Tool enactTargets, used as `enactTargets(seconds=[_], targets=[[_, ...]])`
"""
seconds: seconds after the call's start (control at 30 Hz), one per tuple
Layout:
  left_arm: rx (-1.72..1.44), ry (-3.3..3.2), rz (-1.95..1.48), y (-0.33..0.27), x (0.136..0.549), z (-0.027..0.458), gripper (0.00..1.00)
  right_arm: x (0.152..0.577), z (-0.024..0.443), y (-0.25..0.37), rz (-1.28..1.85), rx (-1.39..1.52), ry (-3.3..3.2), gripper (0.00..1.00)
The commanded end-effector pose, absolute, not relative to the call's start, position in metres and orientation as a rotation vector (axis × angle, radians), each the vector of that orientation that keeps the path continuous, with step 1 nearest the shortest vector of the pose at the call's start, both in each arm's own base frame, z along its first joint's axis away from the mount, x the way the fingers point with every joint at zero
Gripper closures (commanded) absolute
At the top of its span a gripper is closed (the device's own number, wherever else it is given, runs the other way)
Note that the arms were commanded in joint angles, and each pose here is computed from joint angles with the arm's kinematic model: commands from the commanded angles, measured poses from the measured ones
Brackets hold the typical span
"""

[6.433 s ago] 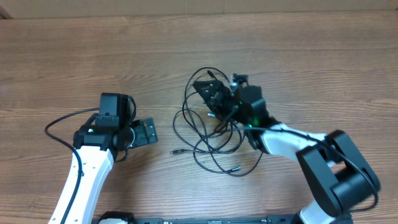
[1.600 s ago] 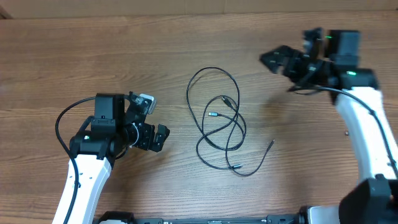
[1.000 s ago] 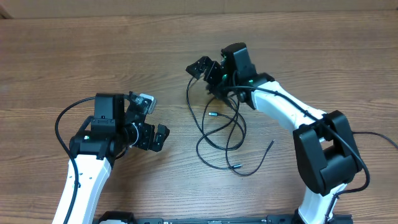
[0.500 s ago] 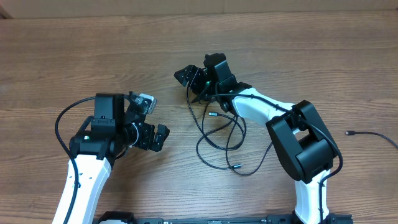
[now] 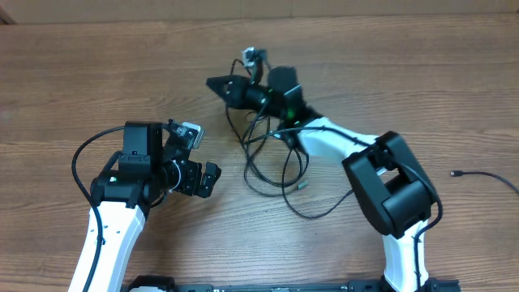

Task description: Untangle cables

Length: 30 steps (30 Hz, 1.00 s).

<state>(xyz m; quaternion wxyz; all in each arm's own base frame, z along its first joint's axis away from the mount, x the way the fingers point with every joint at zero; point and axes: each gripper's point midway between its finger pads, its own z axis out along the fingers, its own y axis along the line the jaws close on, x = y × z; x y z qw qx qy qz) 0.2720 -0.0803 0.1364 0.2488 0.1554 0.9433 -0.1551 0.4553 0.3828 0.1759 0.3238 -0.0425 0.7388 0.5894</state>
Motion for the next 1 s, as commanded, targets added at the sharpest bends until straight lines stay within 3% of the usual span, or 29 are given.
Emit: enactTargets(seconds=[0.0,0.1,0.23,0.43,0.67,0.97], targets=[[0.403,2.561,-0.423,-0.08,0.274,0.141,0.0,0.474,0.242,0.326,1.531,-0.119,1.845,0.96],[0.403,2.561,-0.423,-0.08,0.274,0.141,0.01,0.483,0.283,0.281,1.473,-0.054,1.806,0.96],[0.403,2.561,-0.423,-0.08,0.274,0.141,0.0,0.473,0.375,0.204,1.375,-0.002,1.646,0.96],[0.403,2.561,-0.423,-0.08,0.274,0.141,0.0,0.411,0.514,0.123,1.216,-0.028,1.351,0.96],[0.403,2.561,-0.423,-0.08,0.274,0.141,0.0,0.392,0.552,0.057,1.037,0.144,1.336,0.96],[0.403,2.561,-0.423,-0.08,0.274,0.141,0.0,0.379,0.586,0.033,0.942,0.125,1.266,0.96]])
